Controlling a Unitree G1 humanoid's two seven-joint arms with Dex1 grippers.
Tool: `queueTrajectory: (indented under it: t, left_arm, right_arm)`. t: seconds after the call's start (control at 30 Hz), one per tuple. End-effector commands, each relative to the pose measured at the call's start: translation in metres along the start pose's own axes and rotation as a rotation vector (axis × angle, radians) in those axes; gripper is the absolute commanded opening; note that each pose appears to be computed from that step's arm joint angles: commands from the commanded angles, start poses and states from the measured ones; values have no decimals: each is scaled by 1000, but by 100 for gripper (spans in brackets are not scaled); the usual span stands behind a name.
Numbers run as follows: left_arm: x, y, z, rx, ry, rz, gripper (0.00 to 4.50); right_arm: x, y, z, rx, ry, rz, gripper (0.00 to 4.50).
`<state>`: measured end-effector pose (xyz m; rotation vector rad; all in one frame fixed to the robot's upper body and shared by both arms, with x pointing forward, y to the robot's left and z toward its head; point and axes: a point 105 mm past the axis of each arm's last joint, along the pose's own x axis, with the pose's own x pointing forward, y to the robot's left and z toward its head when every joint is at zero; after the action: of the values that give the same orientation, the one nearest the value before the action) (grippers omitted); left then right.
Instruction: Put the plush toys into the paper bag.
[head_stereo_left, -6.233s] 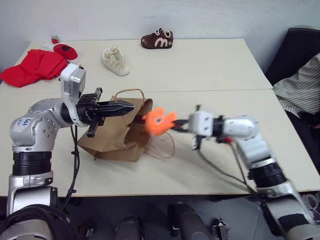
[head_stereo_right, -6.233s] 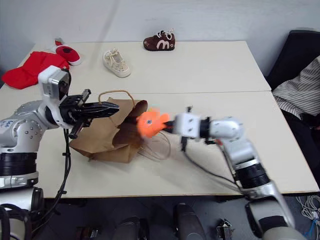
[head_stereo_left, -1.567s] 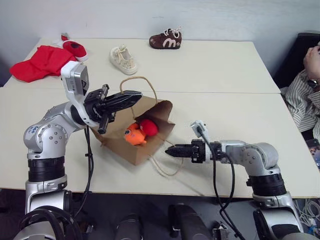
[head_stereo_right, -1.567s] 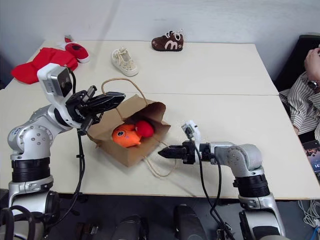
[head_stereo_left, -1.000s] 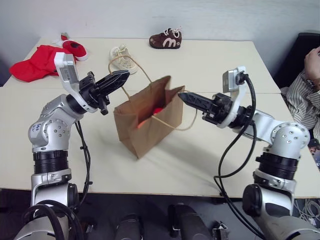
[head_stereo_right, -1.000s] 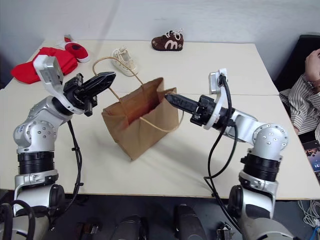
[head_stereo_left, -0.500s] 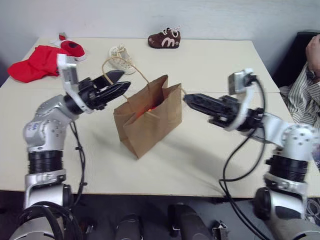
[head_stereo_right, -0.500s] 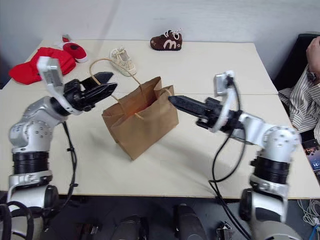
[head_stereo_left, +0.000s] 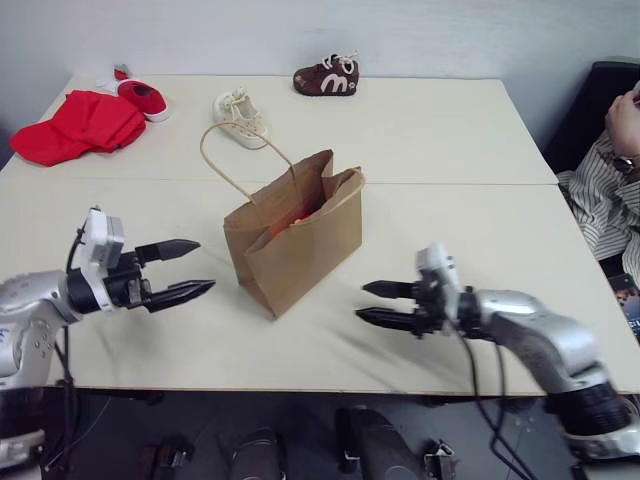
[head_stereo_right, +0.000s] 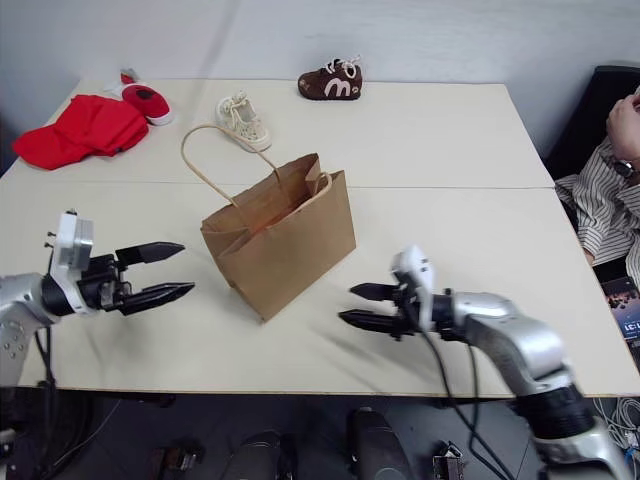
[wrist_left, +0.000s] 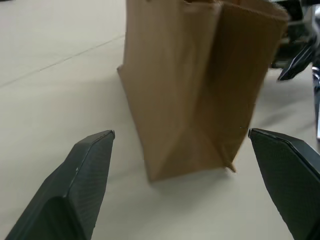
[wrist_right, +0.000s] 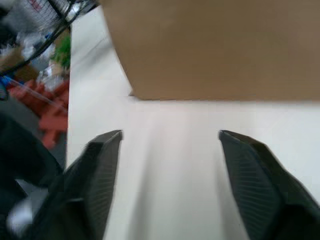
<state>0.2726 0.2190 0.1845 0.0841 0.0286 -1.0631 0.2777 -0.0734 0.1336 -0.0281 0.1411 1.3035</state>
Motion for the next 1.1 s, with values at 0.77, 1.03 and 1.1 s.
queueTrajectory:
  t: [0.77,1.03,1.1]
  left_arm:
    - [77,8,8,128,-173,91,294]
    - [84,11,35,163,-231,-114,31]
    - [80,5,44,116,-249,-214,2]
  right_arm:
    - [50,-2,19,-251,-82,-3,0]
    - [-48,1,14,-234,-20,-105,0]
    - [-75,7,8,-231,33,-130,0]
